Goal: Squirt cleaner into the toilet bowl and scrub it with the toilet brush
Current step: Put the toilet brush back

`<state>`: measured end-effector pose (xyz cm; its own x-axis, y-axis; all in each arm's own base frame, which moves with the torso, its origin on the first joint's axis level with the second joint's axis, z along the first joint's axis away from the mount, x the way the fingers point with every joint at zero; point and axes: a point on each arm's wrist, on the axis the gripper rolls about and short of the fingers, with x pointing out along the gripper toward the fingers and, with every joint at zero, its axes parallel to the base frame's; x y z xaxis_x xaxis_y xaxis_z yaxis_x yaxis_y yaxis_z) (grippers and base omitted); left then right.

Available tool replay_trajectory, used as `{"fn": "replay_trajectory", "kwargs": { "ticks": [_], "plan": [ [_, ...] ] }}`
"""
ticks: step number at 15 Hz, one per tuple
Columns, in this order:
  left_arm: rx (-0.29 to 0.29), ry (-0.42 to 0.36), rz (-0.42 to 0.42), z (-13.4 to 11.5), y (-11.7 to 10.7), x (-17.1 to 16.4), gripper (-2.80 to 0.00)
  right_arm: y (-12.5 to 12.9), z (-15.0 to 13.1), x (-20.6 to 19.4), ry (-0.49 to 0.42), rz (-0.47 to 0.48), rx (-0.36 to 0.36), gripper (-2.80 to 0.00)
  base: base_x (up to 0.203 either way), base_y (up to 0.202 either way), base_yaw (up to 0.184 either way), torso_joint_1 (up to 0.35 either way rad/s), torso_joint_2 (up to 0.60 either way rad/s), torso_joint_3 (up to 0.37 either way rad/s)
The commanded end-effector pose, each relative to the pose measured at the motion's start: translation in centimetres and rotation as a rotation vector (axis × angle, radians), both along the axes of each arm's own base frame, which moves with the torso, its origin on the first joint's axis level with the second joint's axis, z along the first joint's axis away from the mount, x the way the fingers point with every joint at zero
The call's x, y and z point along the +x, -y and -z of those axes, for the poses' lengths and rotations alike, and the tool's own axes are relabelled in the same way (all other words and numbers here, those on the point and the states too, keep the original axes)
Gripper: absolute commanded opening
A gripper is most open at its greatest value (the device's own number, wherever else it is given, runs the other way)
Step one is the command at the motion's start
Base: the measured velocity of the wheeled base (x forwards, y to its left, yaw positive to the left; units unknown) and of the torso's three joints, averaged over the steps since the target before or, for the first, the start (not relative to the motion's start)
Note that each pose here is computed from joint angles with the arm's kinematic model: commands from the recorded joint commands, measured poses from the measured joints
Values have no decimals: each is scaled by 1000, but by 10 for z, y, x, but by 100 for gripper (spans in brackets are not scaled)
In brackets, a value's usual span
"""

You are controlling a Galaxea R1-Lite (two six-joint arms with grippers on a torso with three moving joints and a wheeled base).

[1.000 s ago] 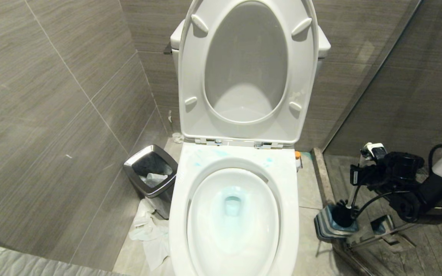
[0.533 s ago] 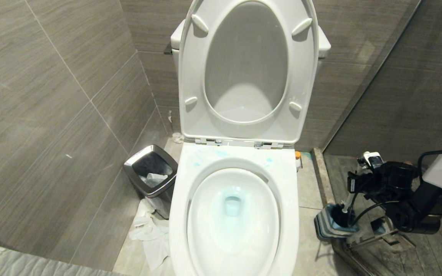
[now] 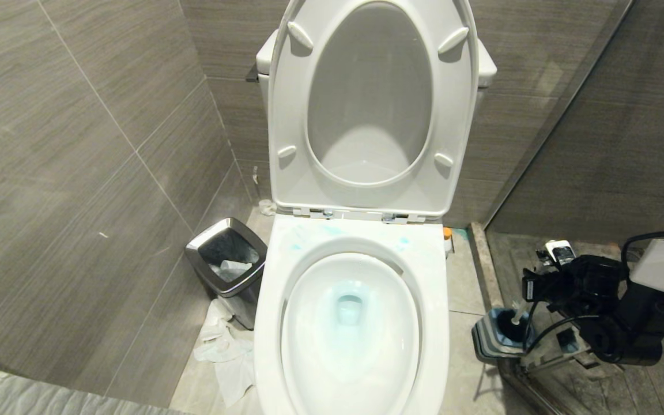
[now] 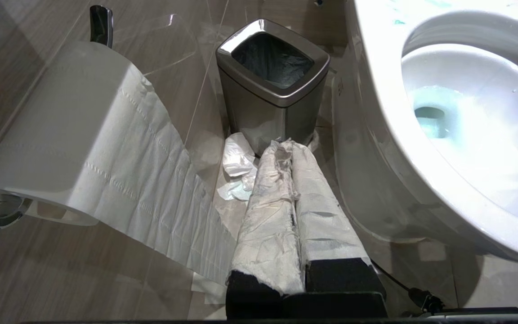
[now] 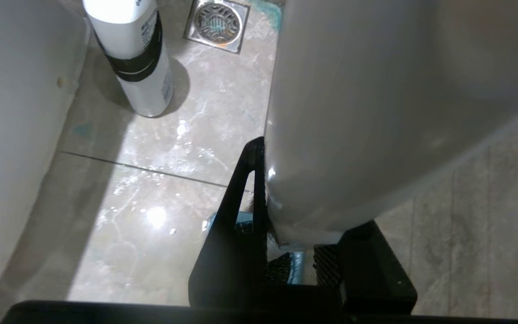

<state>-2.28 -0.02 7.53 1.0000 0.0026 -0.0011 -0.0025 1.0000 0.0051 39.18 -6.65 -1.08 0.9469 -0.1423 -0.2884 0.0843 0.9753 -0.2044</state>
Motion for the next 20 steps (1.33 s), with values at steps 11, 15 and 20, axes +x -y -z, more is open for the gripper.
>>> {"fn": "replay_trajectory", "kwargs": {
  "ticks": [11,15,20],
  "plan": [
    [-1,-2,-1,0,0,0,-280,11,-4,-26,-37,11,-76,0,0,0,0,0,0,0],
    [0,-2,-1,0,0,0,-280,5,-20,-55,-62,13,-50,0,0,0,0,0,0,0],
    [-1,-2,-1,0,0,0,-280,-5,-45,-110,-98,47,38,0,0,0,0,0,0,0]
  ]
}}
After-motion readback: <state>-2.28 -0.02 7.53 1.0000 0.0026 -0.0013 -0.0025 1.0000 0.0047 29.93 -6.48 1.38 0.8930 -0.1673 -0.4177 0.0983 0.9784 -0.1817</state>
